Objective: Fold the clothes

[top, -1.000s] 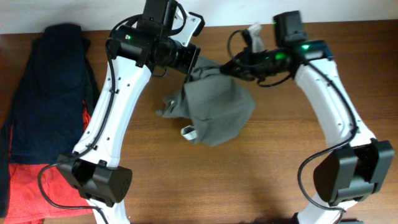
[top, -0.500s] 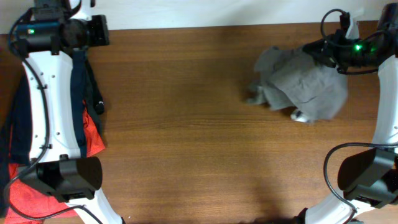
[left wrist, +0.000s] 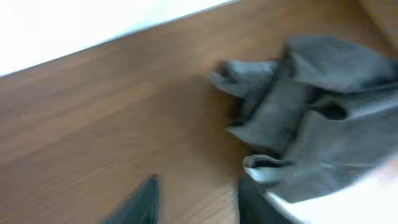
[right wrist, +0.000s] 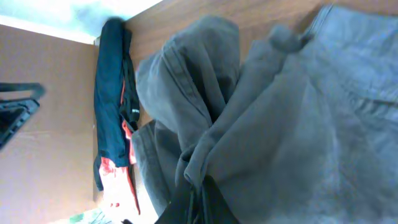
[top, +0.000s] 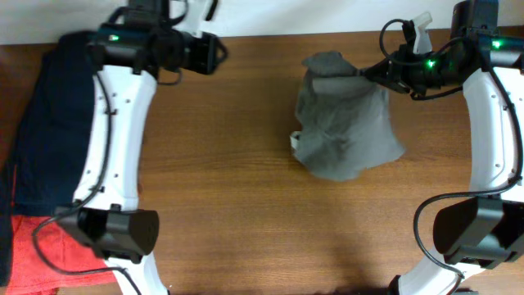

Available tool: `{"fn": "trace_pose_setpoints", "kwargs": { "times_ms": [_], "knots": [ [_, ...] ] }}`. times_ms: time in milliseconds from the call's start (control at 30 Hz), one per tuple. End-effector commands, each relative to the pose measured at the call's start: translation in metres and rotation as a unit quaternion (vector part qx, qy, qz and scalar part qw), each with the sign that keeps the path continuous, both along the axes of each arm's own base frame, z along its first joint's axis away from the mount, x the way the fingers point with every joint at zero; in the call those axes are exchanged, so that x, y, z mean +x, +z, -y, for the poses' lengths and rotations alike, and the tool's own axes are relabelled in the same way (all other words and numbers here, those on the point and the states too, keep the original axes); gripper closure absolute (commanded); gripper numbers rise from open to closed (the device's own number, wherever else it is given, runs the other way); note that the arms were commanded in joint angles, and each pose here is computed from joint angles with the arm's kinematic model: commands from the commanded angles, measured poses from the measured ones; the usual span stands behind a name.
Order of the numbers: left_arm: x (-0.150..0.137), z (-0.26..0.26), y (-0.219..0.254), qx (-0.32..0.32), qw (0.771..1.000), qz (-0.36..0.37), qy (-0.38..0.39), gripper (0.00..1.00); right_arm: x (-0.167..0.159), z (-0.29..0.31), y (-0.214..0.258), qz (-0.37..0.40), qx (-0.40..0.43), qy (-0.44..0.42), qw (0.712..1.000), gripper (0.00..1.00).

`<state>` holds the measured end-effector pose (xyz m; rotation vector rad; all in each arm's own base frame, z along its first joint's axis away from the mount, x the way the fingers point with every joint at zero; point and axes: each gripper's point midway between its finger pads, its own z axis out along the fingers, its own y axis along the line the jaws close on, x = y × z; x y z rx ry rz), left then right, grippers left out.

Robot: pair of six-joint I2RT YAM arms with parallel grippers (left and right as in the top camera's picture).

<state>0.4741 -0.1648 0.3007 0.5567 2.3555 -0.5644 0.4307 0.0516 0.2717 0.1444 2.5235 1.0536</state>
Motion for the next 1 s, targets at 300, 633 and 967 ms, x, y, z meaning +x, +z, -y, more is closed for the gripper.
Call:
{"fn": "trace_pose_setpoints", "kwargs": {
  "times_ms": [300,633,967],
  "knots": [
    [0.007,0.103,-0.043,-0.167,0.958,0.0,-0.234,0.23,-0.009,-0.005,0.014,0.026,-0.011,0.025,0.999,0.96],
    [-0.021,0.186,-0.073,-0.197,0.926,-0.013,-0.322,0.01,-0.009,-0.005,0.014,0.026,-0.011,0.026,0.999,0.96],
    [-0.018,0.203,-0.09,-0.191,0.93,-0.024,-0.313,0.99,-0.008,-0.004,0.013,0.026,-0.015,0.025,0.999,0.96]
  ]
}}
